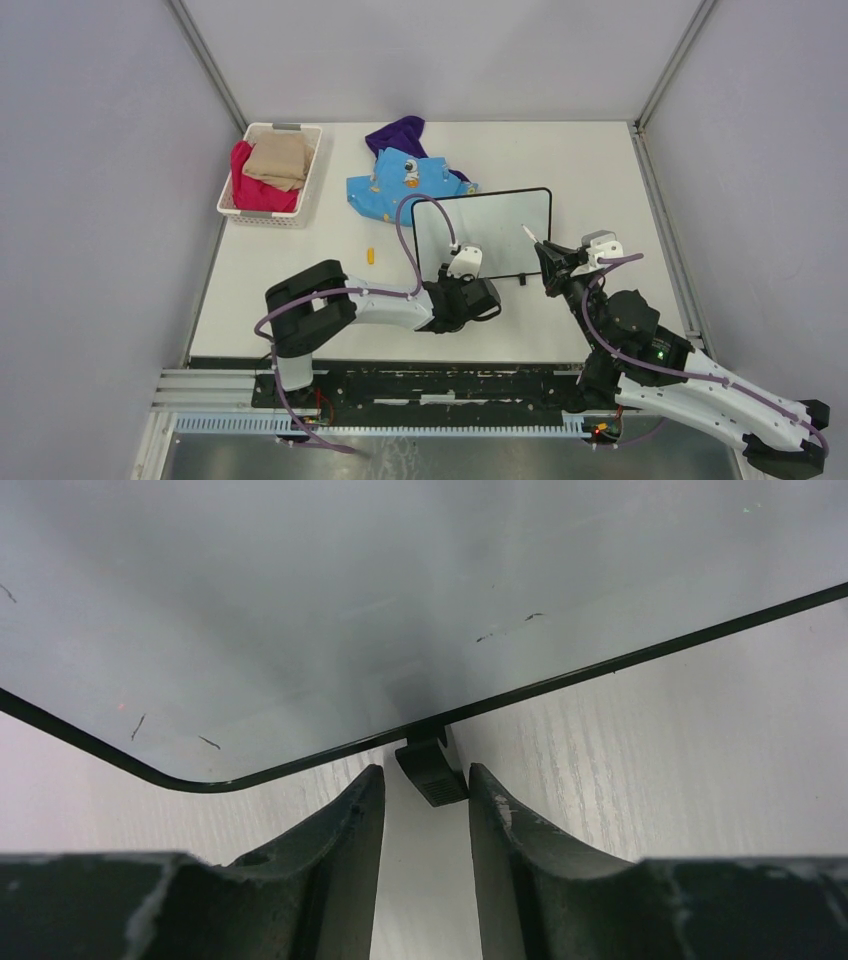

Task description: Write a sentence on the whiteboard

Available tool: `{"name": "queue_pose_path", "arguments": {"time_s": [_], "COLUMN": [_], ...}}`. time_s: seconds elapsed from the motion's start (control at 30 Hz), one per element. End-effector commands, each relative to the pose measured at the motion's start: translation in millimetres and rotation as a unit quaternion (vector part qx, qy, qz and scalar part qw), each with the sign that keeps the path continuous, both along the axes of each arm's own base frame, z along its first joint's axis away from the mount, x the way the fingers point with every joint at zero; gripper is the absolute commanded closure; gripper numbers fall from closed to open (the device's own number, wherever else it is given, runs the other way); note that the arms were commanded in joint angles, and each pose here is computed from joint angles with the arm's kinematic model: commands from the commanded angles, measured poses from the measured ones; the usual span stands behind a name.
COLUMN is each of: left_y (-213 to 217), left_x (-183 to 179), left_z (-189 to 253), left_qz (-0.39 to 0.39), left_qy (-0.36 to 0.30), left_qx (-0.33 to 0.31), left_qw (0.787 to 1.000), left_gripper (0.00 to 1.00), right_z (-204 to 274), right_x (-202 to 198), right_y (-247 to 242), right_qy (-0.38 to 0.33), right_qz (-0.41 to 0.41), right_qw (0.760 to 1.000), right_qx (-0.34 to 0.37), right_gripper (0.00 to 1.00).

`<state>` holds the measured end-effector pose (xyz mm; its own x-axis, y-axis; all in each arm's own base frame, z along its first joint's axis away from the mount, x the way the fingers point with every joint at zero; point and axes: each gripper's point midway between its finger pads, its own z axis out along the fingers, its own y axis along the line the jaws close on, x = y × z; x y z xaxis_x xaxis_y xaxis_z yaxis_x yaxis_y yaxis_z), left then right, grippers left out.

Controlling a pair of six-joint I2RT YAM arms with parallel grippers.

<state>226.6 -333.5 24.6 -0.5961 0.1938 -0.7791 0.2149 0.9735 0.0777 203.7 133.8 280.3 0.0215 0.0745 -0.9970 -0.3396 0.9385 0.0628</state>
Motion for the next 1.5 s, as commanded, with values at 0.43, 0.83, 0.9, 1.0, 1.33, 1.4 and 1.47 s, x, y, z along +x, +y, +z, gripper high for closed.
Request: {"name": "queue_pose_path", "arguments": {"time_s": [0.43, 0.83, 0.9, 1.0, 1.33, 1.4, 1.47], "left_y": [0.7, 53.8, 61.8, 71.3, 38.5, 29.8, 24.6], "left_x": [14.3, -5.2, -10.7, -20.5, -37.0, -35.9, -34.9], "left_z": [10.8, 5.6, 2.7, -1.5, -4.9, -5.8, -6.8], "left_qz": [0.037, 0.078, 0.086, 0.096, 0.070, 0.065, 0.064], "left_qy": [-0.030, -0.020, -0.016, -0.012, -0.009, -0.009, -0.008], "left_qx": [-0.031, -0.029, -0.032, -0.035, -0.030, -0.026, -0.027], "left_qw": [0.998, 0.996, 0.996, 0.995, 0.997, 0.998, 0.998], "left_gripper": [0.77, 0.98, 0.98, 0.98, 0.98, 0.98, 0.98], "right_z": [11.0, 7.5, 7.4, 6.6, 4.6, 5.5, 7.3], "right_x": [0.3, 1.9, 2.3, 2.6, 2.6, 1.8, 0.9], "right_y": [-0.3, 7.6, 9.2, 11.4, 16.5, 15.5, 14.5], "right_qy": [-0.001, 0.001, 0.001, 0.001, 0.003, 0.003, 0.003], "right_qz": [-0.005, 0.003, 0.004, 0.007, 0.015, 0.015, 0.016], "right_qw": [1.000, 1.000, 1.000, 1.000, 0.999, 0.999, 0.999], "right_qx": [0.029, 0.029, 0.028, 0.029, 0.033, 0.037, 0.038], "right_gripper": [1.00, 1.00, 1.00, 1.00, 1.00, 1.00, 1.00]}}
